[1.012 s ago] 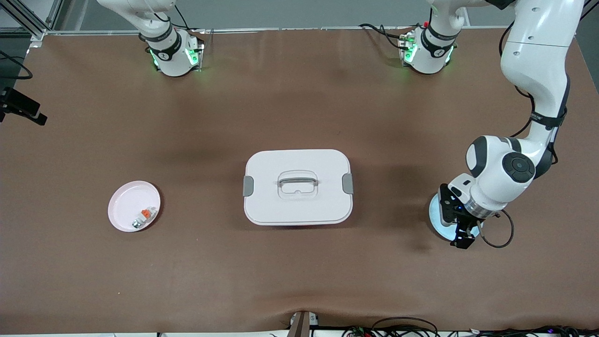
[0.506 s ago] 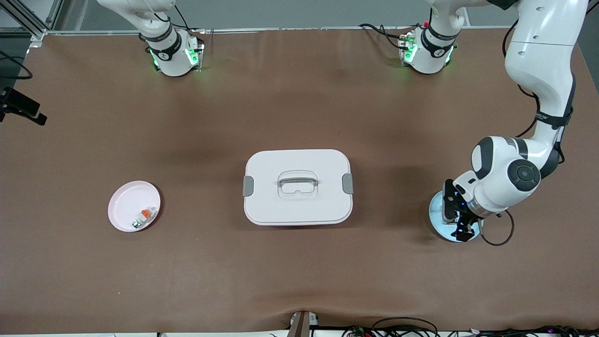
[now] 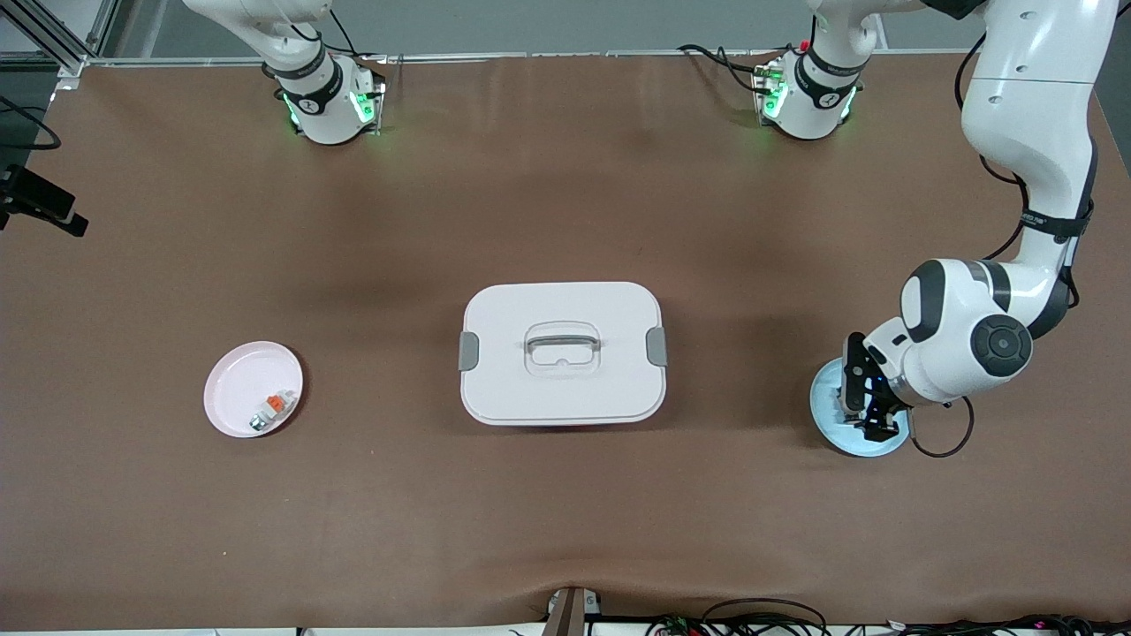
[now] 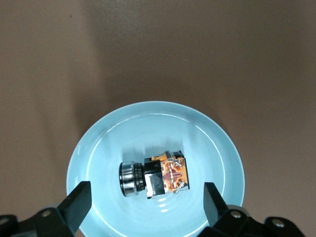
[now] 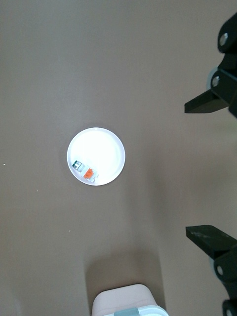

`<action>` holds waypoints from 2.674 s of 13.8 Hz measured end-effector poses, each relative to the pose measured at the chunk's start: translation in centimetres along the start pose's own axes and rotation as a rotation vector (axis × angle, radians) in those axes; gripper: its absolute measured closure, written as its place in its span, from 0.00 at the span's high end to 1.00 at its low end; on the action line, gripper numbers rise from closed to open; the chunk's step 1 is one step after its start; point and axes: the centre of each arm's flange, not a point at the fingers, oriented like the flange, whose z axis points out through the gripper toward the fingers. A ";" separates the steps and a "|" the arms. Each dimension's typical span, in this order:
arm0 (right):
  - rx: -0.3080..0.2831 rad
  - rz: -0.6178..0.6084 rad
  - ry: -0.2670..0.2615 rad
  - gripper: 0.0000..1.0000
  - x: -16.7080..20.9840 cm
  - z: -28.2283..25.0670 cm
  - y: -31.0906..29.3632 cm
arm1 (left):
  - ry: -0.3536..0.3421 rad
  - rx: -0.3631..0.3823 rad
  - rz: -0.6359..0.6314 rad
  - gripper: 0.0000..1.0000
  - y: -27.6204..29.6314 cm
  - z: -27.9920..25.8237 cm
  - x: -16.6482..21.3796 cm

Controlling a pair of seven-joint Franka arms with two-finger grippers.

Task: Transfer orange switch to right arm and place
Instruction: 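Close the left gripper on the orange switch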

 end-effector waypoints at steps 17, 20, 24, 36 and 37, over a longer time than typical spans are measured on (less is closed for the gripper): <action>0.000 0.007 0.000 1.00 0.0 0.0 0.4 | 0.017 -0.025 -0.100 1.00 0.4 3.1 -0.9; 0.000 0.007 0.000 1.00 0.0 0.0 0.4 | 0.018 -0.021 -0.100 1.00 0.4 3.7 -0.9; 0.000 0.007 0.000 1.00 0.0 0.0 0.4 | 0.018 -0.014 -0.100 1.00 0.3 3.8 -1.0; 0.000 0.008 0.000 1.00 0.0 0.0 0.4 | 0.007 0.019 -0.089 0.74 0.0 5.2 -1.3; 0.000 0.008 0.000 1.00 0.0 0.0 0.4 | 0.007 0.022 -0.088 0.73 0.0 5.1 -1.3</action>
